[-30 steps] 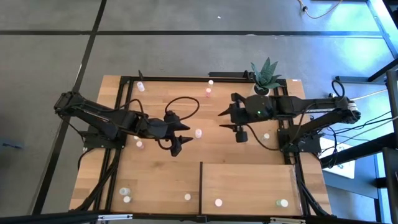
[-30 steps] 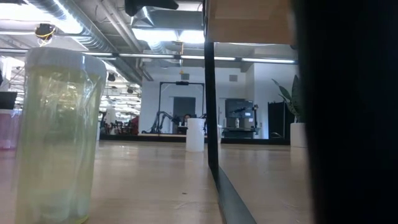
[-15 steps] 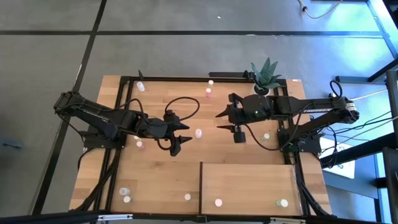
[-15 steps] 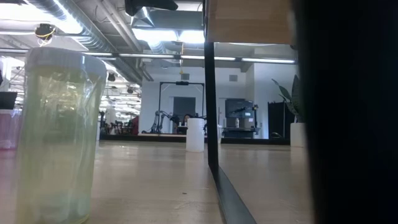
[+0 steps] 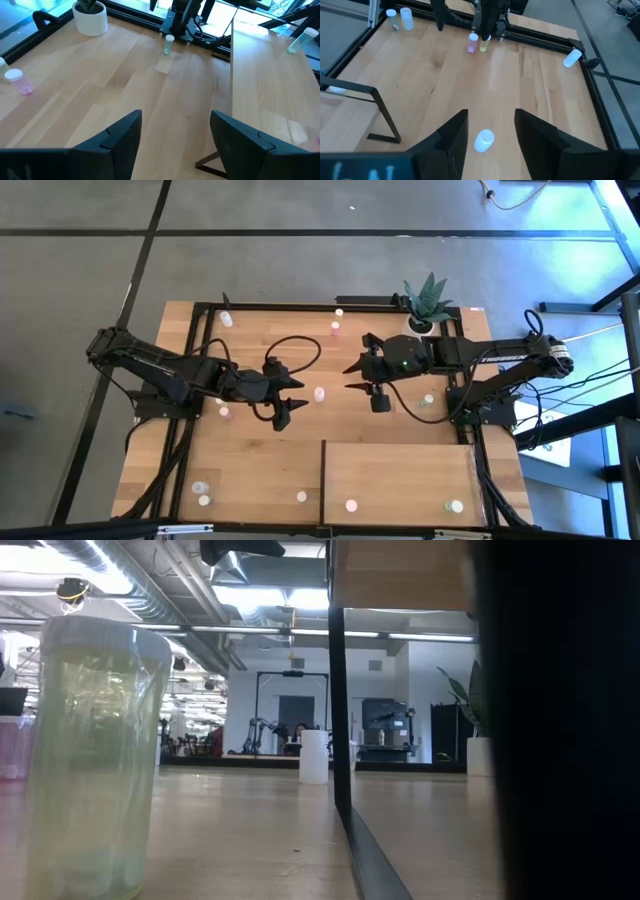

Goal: Pick and place medicine bottles onto shelf by color
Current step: Put the bottom right transparent pill bottle on the shelf

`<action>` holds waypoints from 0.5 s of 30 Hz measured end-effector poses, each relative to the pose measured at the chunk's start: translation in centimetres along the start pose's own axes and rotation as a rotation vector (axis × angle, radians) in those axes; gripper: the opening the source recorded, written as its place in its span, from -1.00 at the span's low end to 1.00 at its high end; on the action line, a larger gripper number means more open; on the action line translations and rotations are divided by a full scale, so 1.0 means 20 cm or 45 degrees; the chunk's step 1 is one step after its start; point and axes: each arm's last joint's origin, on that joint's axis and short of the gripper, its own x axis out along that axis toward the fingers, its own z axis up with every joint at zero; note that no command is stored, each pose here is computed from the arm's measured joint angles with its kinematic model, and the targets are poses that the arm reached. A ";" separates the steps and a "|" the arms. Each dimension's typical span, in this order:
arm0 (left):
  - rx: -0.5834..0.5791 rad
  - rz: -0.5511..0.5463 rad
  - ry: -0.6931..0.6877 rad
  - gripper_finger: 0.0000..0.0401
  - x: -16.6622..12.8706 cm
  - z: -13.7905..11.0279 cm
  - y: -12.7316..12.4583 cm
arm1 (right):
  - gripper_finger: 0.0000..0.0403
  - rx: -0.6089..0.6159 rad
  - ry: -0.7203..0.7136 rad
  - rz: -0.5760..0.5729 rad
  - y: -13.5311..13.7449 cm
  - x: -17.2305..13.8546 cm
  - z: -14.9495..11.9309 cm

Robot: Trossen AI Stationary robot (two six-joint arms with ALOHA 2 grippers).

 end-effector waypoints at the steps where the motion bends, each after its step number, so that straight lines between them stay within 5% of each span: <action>1: 0.000 0.000 0.000 0.14 0.00 0.00 0.00 | -0.22 0.000 -0.002 0.000 0.00 0.00 0.00; 15: 0.003 0.001 0.005 0.14 0.00 0.00 0.00 | 0.24 -0.048 0.000 0.000 0.00 0.10 0.00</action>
